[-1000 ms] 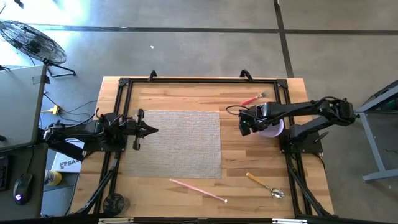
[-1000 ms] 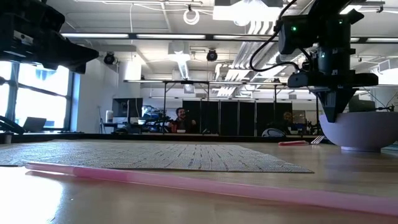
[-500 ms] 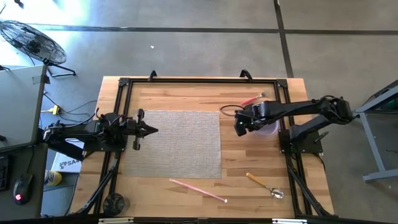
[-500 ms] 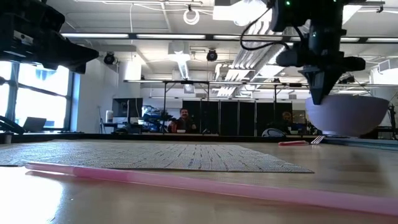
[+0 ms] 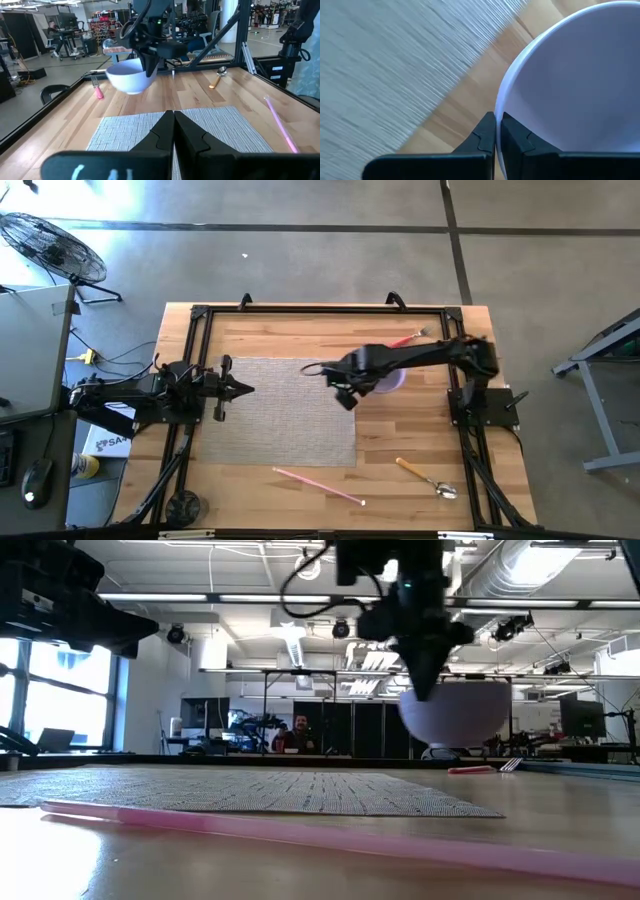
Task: Pick & Place Utensil
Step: Put the purple bowl on the center of the brown placemat
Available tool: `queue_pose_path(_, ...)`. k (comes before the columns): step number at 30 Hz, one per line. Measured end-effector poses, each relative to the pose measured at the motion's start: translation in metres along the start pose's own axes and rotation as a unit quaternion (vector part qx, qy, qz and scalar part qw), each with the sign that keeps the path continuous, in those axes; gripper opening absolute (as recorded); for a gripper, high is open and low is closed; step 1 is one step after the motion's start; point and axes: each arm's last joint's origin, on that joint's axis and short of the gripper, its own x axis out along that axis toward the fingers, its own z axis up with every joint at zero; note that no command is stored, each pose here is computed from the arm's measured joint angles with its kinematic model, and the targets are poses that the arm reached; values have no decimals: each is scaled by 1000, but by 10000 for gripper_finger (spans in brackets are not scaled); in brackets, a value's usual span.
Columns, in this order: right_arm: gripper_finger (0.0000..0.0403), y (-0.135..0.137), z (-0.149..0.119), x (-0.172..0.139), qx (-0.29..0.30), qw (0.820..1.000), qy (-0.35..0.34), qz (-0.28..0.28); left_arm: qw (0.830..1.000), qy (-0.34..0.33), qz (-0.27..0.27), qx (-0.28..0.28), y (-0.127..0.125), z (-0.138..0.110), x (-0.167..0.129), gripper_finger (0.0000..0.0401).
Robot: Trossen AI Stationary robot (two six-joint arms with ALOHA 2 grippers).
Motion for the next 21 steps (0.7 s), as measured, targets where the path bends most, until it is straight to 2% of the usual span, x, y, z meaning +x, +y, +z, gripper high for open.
queue_pose_path(7, 4, 53, 27, -9, -120, 992, -35, 24, 1000, 0, 0, 0, 0, 0, 0, 1)
queue_pose_path(12, 6, 86, 34, -11, -239, 969, -57, 36, 1000, 0, 0, 0, 0, 0, 0, 1)
queue_pose_path(15, 14, 101, 36, -10, -368, 926, -74, 34, 1000, 0, 0, 0, 0, 0, 0, 1)
queue_pose_path(18, 18, 115, 35, -5, -503, 859, -91, 24, 1000, 0, 0, 0, 0, 0, 0, 1)
queue_pose_path(21, 15, 128, 36, 0, -588, 799, -123, 27, 1000, 0, 0, 0, 0, 0, 0, 1)
